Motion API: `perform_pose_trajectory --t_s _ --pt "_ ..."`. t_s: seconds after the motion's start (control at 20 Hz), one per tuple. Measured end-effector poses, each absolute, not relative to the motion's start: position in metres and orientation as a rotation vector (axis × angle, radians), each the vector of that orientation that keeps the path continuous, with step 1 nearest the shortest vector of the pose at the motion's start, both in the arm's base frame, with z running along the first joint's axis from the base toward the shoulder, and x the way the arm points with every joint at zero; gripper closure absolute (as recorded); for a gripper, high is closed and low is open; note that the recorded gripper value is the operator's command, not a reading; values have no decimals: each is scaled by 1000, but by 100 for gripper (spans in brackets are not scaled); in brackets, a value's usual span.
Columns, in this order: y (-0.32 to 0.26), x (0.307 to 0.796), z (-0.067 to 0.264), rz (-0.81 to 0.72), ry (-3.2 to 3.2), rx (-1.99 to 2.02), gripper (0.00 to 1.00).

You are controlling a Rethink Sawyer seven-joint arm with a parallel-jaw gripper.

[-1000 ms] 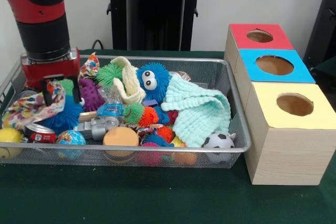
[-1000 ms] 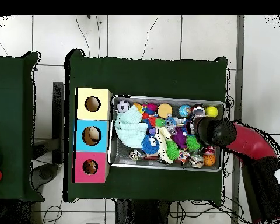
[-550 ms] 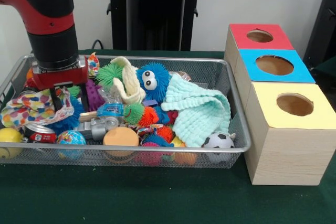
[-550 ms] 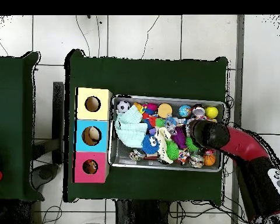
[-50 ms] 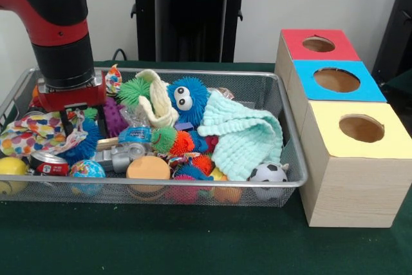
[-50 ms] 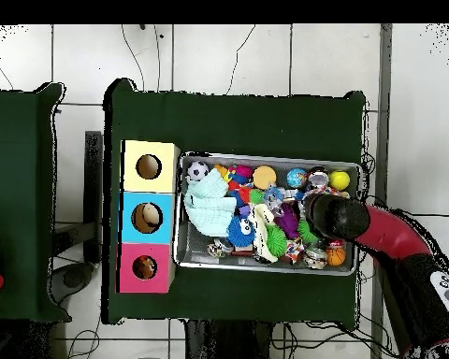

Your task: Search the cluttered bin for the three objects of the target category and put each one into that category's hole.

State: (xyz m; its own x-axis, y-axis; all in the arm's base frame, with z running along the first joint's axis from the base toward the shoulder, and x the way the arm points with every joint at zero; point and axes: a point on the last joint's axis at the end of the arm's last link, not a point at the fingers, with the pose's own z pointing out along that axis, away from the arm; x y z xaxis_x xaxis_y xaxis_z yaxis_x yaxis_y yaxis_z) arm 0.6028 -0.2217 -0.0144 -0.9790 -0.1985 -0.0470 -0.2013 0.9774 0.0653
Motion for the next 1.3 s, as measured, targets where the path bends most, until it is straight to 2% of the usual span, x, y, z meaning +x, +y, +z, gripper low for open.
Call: perform_pose_trajectory --t_s 0.75,0.8,1.25,1.3 --pt "-222 603 -14 108 3084 -311 0" --pt "-222 603 -14 107 3083 -311 100" --pt "-226 606 -13 97 3078 -305 100" --pt "-226 606 -13 97 3078 -305 0"
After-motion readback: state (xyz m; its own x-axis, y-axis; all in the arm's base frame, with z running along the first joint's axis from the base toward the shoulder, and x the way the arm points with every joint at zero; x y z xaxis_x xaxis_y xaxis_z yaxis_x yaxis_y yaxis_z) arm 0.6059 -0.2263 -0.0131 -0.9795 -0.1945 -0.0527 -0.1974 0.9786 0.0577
